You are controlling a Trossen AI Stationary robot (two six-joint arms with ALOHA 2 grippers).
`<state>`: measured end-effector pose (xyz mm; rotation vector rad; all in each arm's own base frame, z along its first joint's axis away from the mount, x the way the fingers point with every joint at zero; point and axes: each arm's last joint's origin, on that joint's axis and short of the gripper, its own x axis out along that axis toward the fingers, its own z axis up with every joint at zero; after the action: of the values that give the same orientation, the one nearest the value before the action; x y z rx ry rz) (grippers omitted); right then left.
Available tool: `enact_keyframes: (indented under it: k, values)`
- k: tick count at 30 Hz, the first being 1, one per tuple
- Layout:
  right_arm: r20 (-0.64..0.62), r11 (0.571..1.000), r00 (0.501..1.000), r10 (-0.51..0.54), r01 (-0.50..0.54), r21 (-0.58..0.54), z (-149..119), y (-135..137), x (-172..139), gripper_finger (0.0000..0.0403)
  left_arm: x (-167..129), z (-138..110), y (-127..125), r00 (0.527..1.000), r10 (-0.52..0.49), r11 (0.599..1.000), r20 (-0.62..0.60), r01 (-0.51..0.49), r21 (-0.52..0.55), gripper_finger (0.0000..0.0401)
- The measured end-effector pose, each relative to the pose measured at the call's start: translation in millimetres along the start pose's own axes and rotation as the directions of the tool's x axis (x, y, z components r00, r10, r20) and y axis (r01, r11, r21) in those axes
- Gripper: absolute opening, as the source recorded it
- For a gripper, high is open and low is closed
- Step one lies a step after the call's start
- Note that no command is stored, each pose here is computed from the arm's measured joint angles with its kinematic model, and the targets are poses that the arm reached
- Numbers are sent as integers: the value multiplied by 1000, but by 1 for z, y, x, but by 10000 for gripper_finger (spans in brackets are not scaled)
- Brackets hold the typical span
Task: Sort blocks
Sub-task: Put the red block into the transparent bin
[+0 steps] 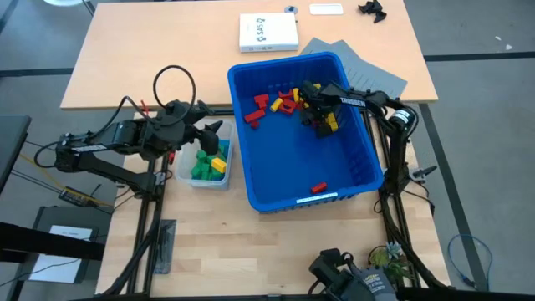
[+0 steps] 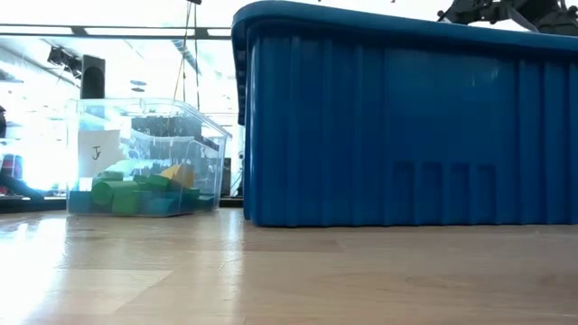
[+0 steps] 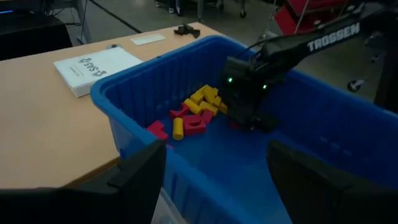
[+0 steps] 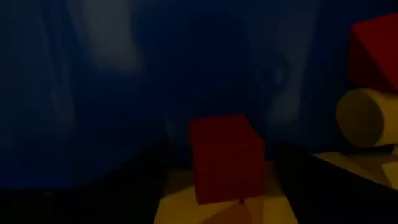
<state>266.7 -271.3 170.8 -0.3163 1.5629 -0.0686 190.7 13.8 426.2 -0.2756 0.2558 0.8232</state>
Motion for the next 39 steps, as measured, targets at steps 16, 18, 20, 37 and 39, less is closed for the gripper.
enact_keyframes:
  k: [16,18,20,37,39]
  values:
    - [138,998,988,-68,66,19,4,3,-41,127,0,7,-4,998,-32,997,57,36,-64,286]
    - [198,995,975,-101,98,27,5,5,-60,127,0,7,-4,998,-35,997,56,38,-64,286]
    - [274,992,954,-126,118,44,5,10,-83,127,0,7,-4,998,-35,997,56,38,-64,286]
    - [846,956,476,-239,-36,291,52,75,-221,127,0,8,-4,998,-36,997,60,40,-68,286]
    - [883,954,416,-217,-103,283,68,81,-222,127,0,10,-5,996,-46,995,82,53,-90,286]
